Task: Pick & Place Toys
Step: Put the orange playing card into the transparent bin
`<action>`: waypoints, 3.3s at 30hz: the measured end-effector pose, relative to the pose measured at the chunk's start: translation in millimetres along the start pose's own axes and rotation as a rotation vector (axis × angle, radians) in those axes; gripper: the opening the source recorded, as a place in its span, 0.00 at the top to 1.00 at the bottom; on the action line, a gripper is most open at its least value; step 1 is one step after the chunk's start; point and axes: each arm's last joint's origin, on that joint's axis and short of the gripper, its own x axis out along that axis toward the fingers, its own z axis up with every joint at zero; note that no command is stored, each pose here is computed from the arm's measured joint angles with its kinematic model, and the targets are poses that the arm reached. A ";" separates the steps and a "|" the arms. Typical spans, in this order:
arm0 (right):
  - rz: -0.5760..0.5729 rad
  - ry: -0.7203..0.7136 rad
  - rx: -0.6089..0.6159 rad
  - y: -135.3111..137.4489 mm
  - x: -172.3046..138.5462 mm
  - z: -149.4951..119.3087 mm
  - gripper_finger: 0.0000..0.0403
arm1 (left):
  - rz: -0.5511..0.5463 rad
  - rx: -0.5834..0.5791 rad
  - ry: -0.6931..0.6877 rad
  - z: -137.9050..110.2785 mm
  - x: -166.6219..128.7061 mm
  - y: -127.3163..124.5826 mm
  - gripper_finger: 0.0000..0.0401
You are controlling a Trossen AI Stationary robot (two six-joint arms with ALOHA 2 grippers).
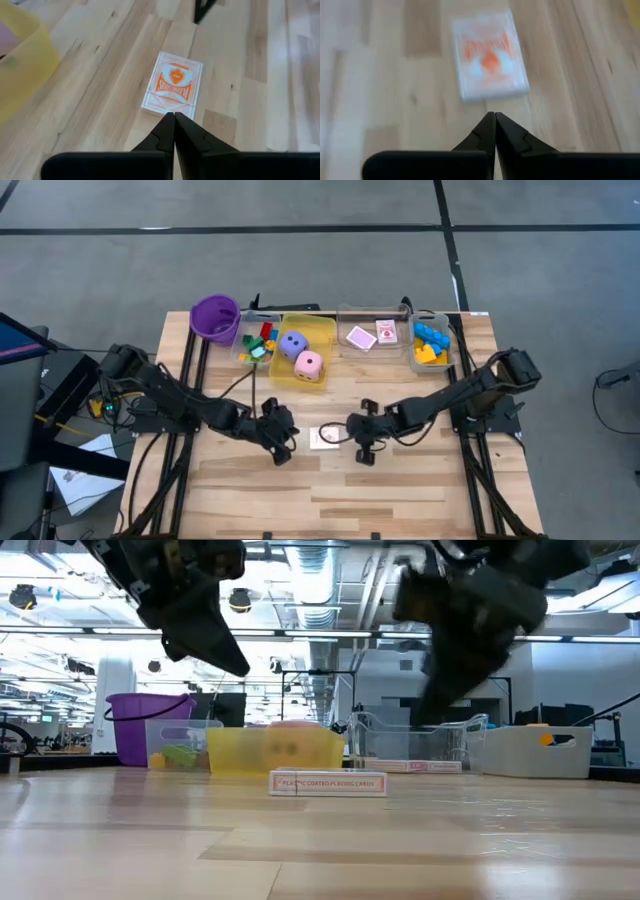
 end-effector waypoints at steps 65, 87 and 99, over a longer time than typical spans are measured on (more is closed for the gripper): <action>0.032 -0.665 -0.084 14.0 48.0 -71.4 0.08 | -0.080 -0.046 0.057 7.0 -12.4 8.3 0.34; 0.050 -0.433 -0.072 -3.6 88.5 -55.1 0.08 | -0.069 -0.036 0.075 5.1 -12.5 9.3 0.34; 0.008 -0.334 -0.052 0.7 94.1 -43.8 0.21 | -0.068 -0.035 0.077 4.9 -12.5 9.4 0.34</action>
